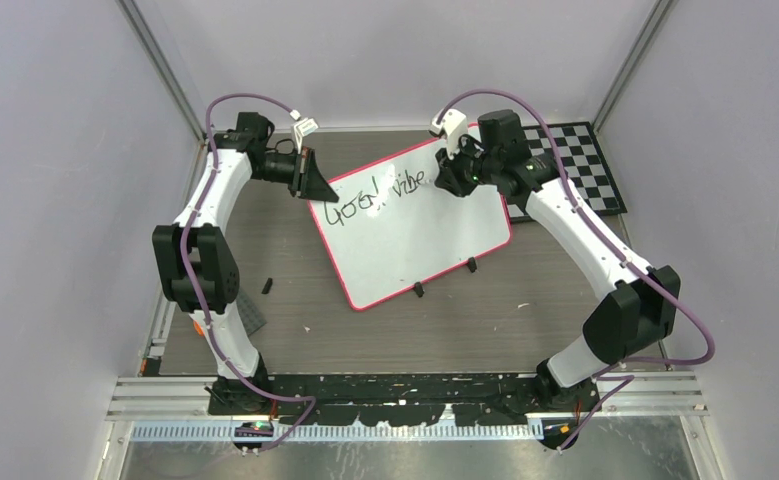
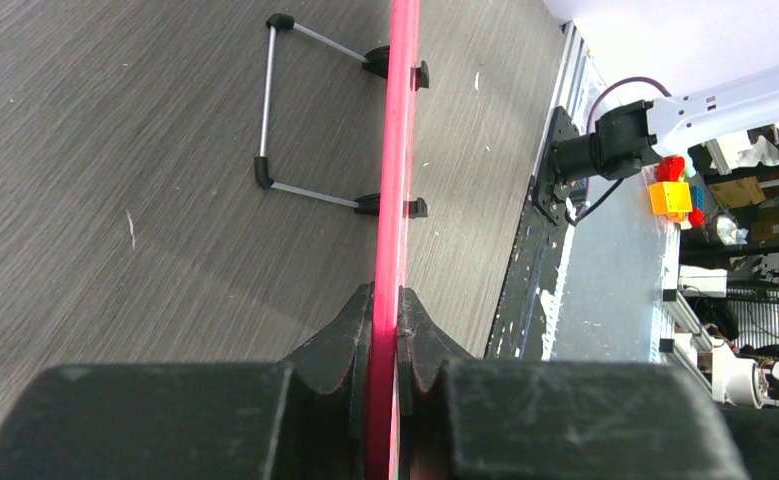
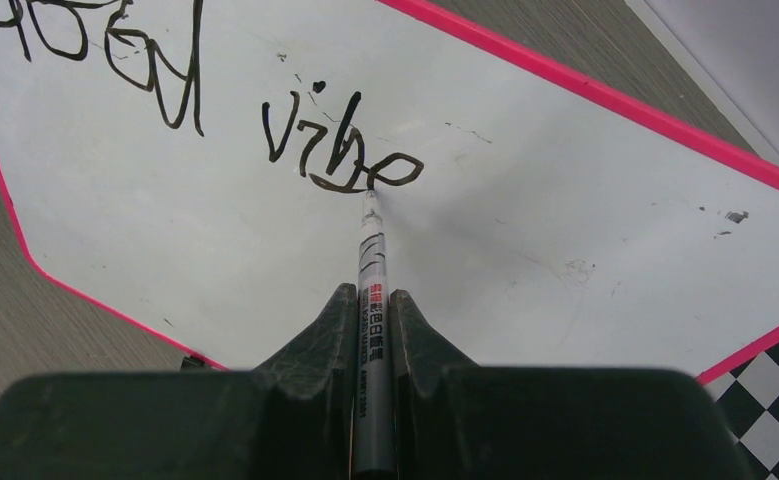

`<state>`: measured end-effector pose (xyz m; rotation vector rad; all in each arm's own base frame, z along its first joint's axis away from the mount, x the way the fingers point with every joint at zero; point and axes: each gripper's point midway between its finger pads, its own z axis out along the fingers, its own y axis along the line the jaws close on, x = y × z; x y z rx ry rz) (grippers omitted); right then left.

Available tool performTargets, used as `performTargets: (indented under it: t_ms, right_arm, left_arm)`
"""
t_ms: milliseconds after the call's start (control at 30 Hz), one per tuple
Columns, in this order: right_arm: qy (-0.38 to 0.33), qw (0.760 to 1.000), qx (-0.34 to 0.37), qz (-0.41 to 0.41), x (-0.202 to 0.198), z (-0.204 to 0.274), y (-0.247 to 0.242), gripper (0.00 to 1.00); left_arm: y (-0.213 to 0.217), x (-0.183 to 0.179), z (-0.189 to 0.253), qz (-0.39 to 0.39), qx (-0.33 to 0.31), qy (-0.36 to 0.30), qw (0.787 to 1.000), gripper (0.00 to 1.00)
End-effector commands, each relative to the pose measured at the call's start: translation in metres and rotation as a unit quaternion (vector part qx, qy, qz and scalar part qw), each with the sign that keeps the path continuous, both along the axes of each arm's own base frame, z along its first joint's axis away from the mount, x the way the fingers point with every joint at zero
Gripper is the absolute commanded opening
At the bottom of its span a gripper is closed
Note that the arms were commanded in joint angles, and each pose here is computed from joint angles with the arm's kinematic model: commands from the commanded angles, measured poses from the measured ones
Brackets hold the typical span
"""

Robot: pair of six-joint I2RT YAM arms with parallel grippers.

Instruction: Write a sentence on the whiteboard

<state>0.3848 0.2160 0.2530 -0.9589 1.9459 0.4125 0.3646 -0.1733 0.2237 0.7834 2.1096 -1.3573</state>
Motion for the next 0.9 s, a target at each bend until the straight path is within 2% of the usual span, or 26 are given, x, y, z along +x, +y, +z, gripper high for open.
performTargets:
  t_ms: [0, 333, 567, 867]
  right_arm:
    - [-0.028, 0.999, -0.014, -0.015, 0.000, 0.013, -0.011, 0.00]
    - [-0.036, 0.999, -0.012, -0.033, 0.006, 0.025, -0.021, 0.00]
    - [-0.055, 0.998, 0.024, -0.024, -0.002, 0.047, -0.019, 0.00]
    - [-0.055, 0.996, 0.049, -0.053, 0.017, 0.055, -0.024, 0.00]
  left_arm:
    - [0.001, 0.005, -0.003, 0.001, 0.027, -0.035, 0.999, 0.00]
    - [0.001, 0.007, -0.003, 0.000, 0.028, -0.036, 0.999, 0.00]
    - [0.000, 0.007, -0.001, -0.003, 0.026, -0.038, 0.999, 0.00]
    - [-0.001, 0.008, -0.002, -0.004, 0.026, -0.037, 0.999, 0.00]
